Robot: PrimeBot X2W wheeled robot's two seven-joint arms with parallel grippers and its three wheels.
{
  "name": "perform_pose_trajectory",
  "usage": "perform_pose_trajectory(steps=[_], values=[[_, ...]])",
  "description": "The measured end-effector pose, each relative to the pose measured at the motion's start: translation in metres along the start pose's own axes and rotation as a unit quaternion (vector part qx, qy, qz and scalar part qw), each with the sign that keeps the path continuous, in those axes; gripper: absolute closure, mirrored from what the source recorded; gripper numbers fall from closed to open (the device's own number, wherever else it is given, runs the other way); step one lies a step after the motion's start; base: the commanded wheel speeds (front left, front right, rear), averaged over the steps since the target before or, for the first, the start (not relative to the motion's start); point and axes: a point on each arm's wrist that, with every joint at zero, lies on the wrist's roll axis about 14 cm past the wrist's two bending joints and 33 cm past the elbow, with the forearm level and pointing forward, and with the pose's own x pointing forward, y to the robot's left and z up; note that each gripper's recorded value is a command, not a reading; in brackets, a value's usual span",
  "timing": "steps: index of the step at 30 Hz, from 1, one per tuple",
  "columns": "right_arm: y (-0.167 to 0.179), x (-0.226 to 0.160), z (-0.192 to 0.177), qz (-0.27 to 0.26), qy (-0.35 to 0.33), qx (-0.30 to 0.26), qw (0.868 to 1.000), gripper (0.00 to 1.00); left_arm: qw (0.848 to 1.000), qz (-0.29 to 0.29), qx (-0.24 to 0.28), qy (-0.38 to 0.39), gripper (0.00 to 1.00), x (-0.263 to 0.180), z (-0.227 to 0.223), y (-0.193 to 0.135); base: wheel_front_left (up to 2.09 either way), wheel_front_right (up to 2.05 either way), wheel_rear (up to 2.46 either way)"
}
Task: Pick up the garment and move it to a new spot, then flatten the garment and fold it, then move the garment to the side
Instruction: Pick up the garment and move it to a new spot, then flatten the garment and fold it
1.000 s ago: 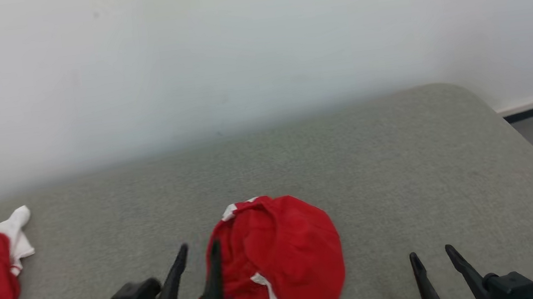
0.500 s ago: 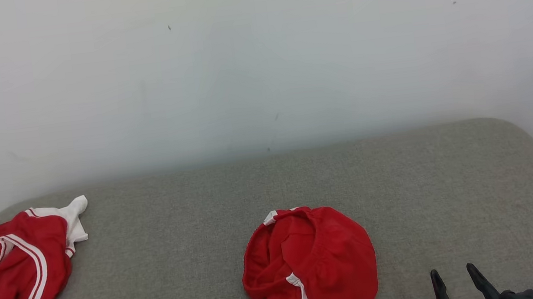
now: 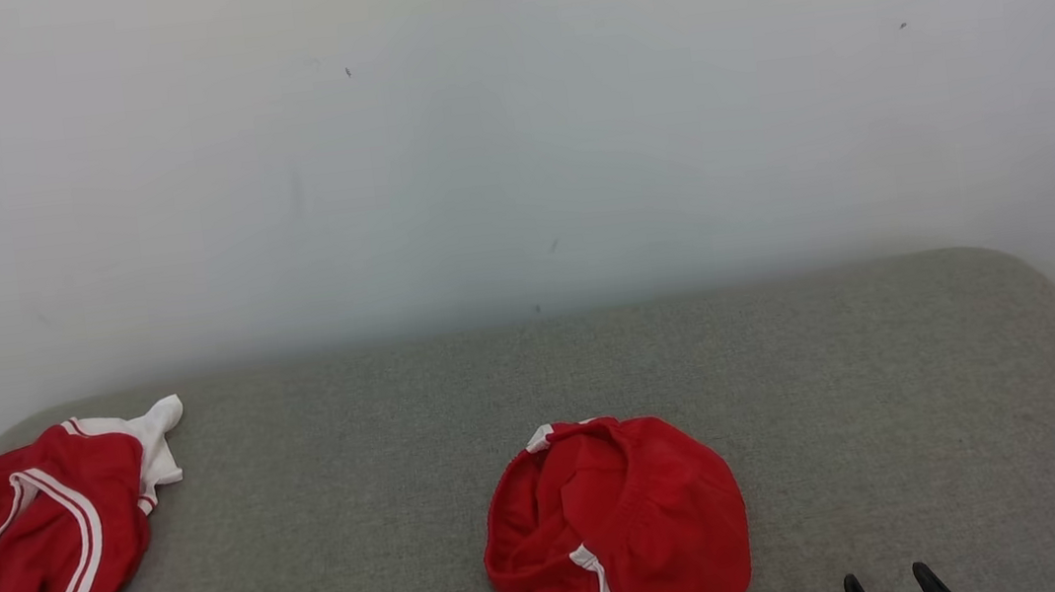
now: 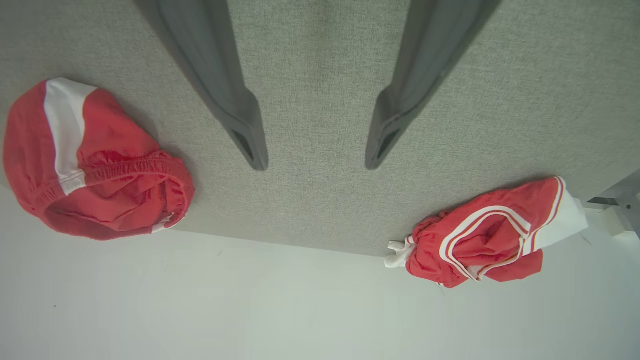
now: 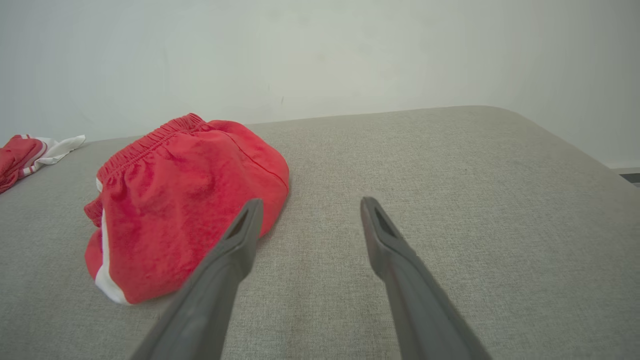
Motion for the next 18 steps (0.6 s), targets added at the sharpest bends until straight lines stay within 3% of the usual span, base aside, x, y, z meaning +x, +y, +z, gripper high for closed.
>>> perform_pose_trajectory(steps=[18], values=[[-0.0022,0.0001,-0.0058,-0.006,0.010,0.010,1.000,0.00,1.000,-0.015,-0.011,0.017,0.00,0.0085,-0.0096,-0.0049,0.00,0.00,0.00]])
